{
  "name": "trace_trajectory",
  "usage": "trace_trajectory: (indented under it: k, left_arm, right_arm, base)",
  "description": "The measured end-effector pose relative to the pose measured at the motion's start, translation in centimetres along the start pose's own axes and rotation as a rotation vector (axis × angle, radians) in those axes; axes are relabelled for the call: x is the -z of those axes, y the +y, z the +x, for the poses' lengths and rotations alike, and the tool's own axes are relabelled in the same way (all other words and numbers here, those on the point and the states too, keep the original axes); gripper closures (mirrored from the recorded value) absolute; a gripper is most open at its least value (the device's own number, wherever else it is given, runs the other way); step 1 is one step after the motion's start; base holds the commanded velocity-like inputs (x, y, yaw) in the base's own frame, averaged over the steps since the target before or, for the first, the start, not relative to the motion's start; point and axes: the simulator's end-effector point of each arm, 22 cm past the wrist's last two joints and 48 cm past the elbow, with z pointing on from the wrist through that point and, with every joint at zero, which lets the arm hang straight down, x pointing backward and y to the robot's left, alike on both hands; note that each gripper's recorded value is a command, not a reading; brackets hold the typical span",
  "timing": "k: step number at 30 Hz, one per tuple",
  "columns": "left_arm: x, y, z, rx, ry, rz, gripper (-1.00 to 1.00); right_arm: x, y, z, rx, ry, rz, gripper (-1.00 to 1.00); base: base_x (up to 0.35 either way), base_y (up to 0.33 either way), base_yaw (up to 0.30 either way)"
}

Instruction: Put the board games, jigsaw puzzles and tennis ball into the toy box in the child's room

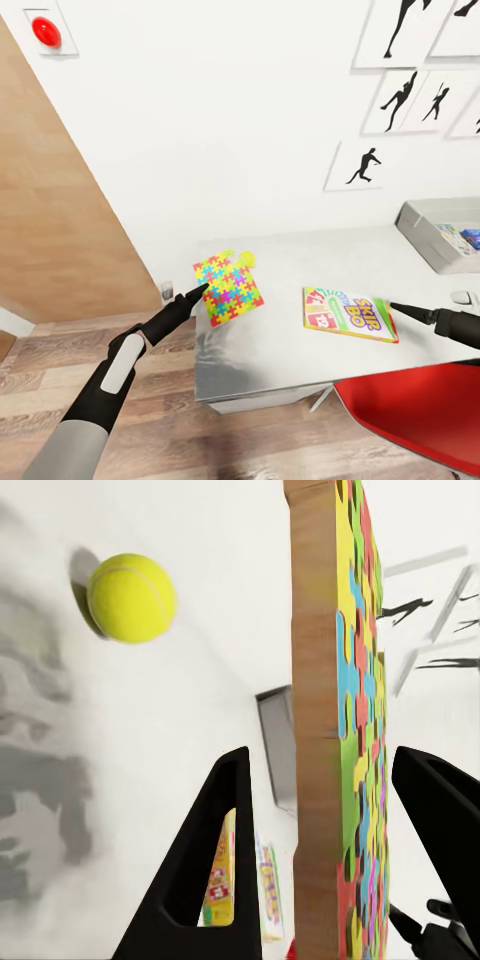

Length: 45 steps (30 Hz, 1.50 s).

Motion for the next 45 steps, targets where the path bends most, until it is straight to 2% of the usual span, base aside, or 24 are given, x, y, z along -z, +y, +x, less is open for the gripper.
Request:
trace_trajectory:
  k: [45]
  left_arm:
    - [-0.04,0.07,0.13,-0.005,0.005,-0.004,1.00]
  right_arm:
    - [-0.01,-0.01,0.05,-0.002,0.002,0.001,-1.00]
  base:
    - [0.000,0.000,-0.281]
